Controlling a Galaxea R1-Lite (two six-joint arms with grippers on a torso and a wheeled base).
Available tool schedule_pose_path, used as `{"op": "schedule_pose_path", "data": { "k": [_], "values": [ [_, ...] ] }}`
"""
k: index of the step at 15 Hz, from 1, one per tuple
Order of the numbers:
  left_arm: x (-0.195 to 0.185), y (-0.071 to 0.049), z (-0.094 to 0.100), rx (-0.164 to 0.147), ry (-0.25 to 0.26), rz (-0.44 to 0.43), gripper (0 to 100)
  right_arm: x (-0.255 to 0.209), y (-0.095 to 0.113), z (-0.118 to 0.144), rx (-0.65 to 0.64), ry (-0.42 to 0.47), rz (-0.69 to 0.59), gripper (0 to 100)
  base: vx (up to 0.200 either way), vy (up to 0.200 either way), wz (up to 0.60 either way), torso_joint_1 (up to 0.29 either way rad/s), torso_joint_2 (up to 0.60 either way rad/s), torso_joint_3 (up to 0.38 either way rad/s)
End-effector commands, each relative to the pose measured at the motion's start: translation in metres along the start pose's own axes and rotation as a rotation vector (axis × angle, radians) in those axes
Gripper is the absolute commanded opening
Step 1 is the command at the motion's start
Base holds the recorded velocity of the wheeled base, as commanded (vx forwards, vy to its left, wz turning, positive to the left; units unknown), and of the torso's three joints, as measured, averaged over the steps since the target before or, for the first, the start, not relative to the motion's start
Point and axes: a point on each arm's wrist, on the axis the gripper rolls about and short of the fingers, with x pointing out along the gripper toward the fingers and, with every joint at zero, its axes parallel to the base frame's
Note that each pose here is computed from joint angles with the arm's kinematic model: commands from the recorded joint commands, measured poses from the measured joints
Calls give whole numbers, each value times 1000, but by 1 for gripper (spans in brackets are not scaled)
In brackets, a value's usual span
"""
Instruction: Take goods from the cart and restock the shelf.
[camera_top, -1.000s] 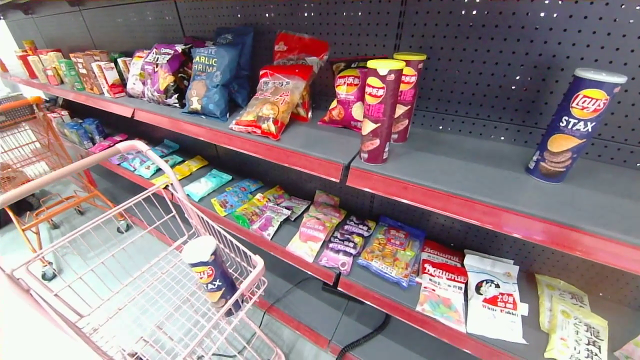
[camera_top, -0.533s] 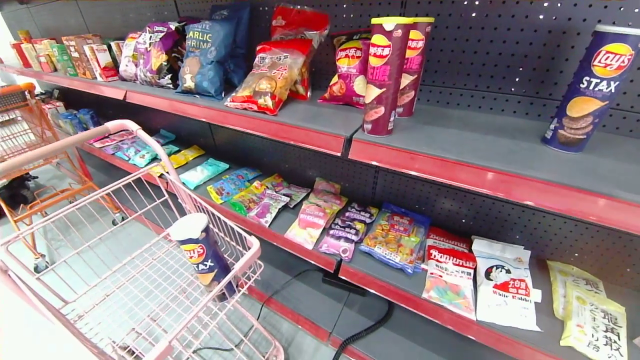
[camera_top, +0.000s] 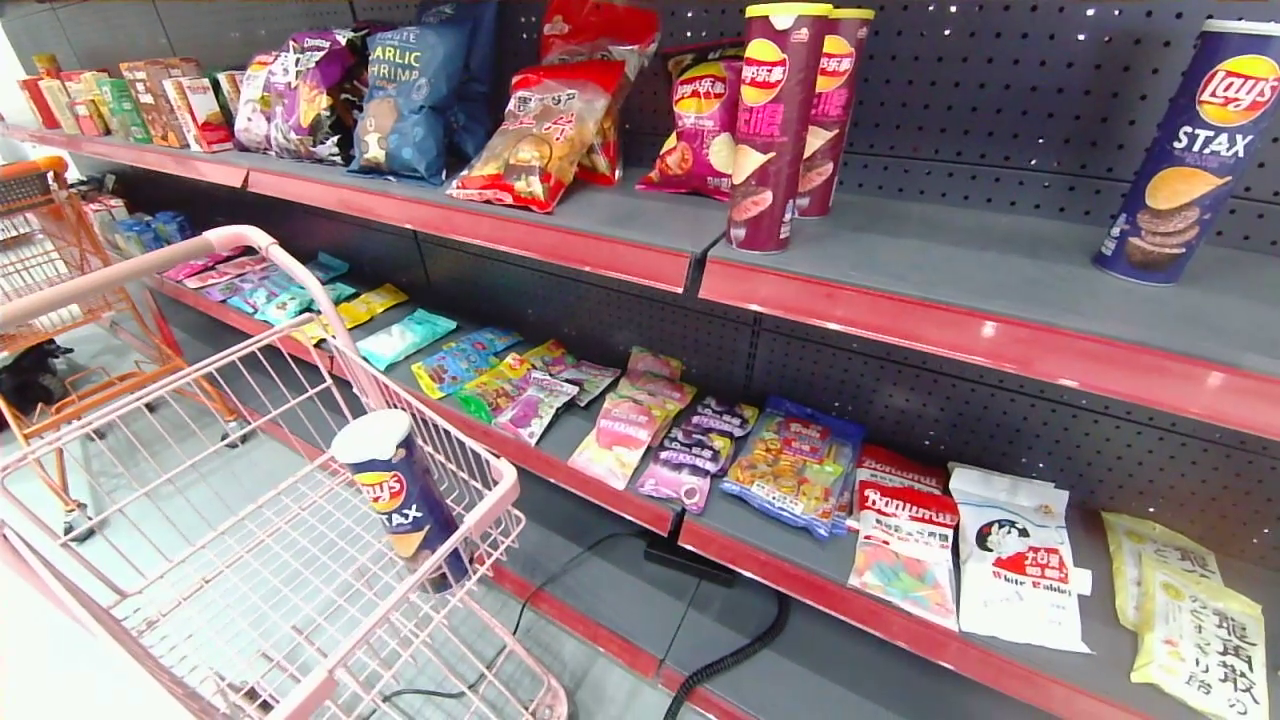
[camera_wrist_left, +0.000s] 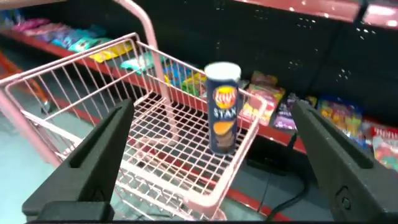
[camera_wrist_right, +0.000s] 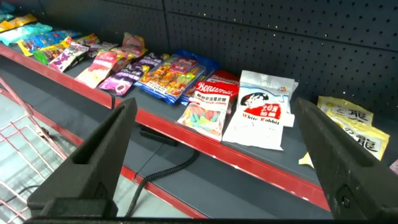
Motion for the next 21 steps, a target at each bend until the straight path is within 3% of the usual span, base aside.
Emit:
{"op": "schedule_pose_path", "data": {
  "k": [1,2,3,5,7,9,11,14,17,21],
  "values": [
    [115,9,42,-74,200,193,100,0,0,0,0,1,0,100,0,0,0,0,0,0],
    [153,21,19,-77,194,217,100,0,0,0,1,1,0,100,0,0,0,0,0,0],
    [166,24,-4,-69,220,197,100,0,0,0,0,1,0,100,0,0,0,0,0,0],
    [178,27,-35,-16,319,113,100,0,0,0,0,1,0,100,0,0,0,0,0,0],
    [191,27,-47,-6,353,70,100,0,0,0,0,1,0,100,0,0,0,0,0,0],
    [204,16,-61,-6,385,-31,100,0,0,0,0,1,0,100,0,0,0,0,0,0],
    [212,10,-70,-3,425,-63,100,0,0,0,-2,1,0,100,0,0,0,0,0,0],
    [222,-2,-81,7,434,-126,100,0,0,0,-2,1,0,100,0,0,0,0,0,0],
    [240,-4,-94,12,424,-141,100,0,0,0,-2,1,0,100,0,0,0,0,0,0],
    [267,-7,-106,42,365,-166,100,0,0,0,0,1,0,100,0,0,0,0,0,0]
  ]
}}
